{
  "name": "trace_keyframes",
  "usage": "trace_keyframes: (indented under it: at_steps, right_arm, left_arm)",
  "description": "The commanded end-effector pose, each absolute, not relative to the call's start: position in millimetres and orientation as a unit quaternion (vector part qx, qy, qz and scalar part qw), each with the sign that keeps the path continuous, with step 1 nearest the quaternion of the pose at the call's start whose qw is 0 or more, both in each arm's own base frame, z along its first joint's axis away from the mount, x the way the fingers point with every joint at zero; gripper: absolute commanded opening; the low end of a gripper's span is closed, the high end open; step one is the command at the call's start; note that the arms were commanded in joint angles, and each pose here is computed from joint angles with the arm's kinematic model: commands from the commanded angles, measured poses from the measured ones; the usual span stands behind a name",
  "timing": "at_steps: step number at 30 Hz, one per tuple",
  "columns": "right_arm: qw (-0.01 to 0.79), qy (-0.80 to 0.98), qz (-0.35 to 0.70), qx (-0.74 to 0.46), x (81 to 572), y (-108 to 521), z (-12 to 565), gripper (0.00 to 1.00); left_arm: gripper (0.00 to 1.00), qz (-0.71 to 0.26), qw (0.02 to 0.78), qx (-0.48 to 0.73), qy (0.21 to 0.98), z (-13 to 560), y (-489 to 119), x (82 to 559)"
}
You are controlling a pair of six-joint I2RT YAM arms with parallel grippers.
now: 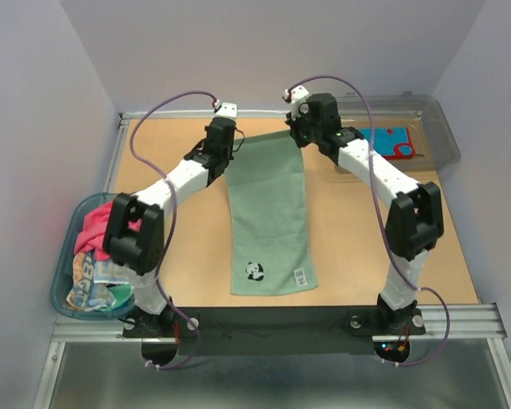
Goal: Fold and stack the towels
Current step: Flatten out the crumpled towel, then fold the towel
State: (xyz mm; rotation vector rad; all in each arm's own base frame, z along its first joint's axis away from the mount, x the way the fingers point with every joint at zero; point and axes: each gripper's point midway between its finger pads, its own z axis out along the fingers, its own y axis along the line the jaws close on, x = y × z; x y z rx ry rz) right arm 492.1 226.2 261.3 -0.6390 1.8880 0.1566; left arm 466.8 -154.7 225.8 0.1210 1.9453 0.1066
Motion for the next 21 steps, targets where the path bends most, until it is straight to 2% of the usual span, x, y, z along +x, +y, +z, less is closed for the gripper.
trace_keyframes:
  at_steps: [1,4,10,16,21]
  right_arm:
    - [0.605,0.757,0.036,-0.245,544,210,291,0.01]
    - [0.604,0.753,0.027,-0.258,569,214,268,0.01]
    - [0.595,0.753,0.038,-0.279,582,221,240,0.01]
    - [0.570,0.765,0.054,-0.295,557,217,219,0.01]
    - [0.559,0.769,0.083,-0.299,517,213,224,0.01]
  left_arm:
    - [0.00,0.072,0.599,-0.034,0.797,245,-119,513]
    - [0.00,0.058,0.609,-0.023,0.791,240,-127,541]
    - [0.00,0.058,0.618,0.021,0.784,243,-133,549]
    - [0.00,0.019,0.605,0.039,0.795,234,-138,521]
    - [0.00,-0.036,0.579,0.035,0.814,230,-142,477]
